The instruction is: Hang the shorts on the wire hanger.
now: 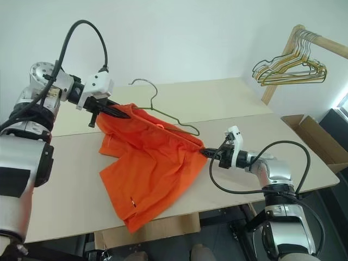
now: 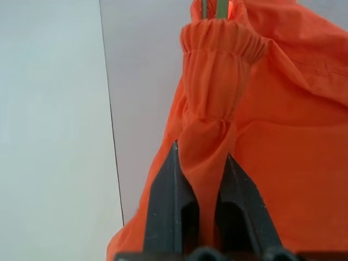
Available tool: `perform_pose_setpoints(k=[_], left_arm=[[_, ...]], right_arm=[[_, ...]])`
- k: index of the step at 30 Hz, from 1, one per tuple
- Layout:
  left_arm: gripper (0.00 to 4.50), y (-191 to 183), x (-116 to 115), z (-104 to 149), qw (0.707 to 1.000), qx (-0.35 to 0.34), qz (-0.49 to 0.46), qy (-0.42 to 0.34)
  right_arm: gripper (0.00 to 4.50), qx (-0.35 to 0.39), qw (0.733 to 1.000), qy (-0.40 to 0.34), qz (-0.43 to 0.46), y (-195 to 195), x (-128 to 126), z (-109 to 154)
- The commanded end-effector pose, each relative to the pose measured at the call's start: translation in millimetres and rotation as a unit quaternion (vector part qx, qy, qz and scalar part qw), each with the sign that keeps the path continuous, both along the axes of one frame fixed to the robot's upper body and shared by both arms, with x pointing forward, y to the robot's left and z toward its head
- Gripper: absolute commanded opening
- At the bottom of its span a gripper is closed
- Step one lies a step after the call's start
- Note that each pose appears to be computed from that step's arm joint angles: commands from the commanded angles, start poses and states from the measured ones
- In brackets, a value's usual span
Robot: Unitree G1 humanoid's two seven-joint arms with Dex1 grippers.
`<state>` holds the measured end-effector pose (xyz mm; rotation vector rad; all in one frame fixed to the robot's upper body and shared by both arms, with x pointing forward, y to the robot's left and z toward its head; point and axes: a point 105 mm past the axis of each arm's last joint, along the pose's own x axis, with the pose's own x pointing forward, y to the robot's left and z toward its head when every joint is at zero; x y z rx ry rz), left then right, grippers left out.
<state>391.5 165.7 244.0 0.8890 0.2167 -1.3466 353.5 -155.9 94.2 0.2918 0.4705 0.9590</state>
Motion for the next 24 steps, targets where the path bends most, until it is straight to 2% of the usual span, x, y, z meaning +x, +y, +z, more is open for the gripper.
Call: perform_pose_setpoints(k=[1, 6, 9, 13, 21, 24], left_arm=[[0.0, 4, -6, 22, 0.999, -0.02, -0.016, -0.036], [0.0, 6, -15, 23, 0.999, -0.029, -0.031, -0.024], [0.0, 14, -21, 14, 0.999, 0.007, -0.039, -0.02], [0.0, 16, -25, 14, 0.999, 0.009, -0.042, -0.014], [0.0, 26, -14, 8, 0.999, 0.035, -0.012, -0.023], [0.0, 29, -11, 3, 0.998, 0.047, -0.007, -0.031]], right_arm=[[0.05, 0.0, 1.0, 0.016, -0.012, -6, 5, 0], [0.05, 0.002, 1.0, 0.025, -0.018, -7, 8, -4], [0.05, 0.001, 0.999, 0.027, -0.018, -8, 9, -3], [0.05, 0.003, 0.999, 0.03, -0.021, -12, 11, 0], [0.05, -0.028, 0.999, -0.004, 0.016, -11, 4, 10], [0.05, -0.044, 0.998, -0.028, 0.04, -12, -2, 22]])
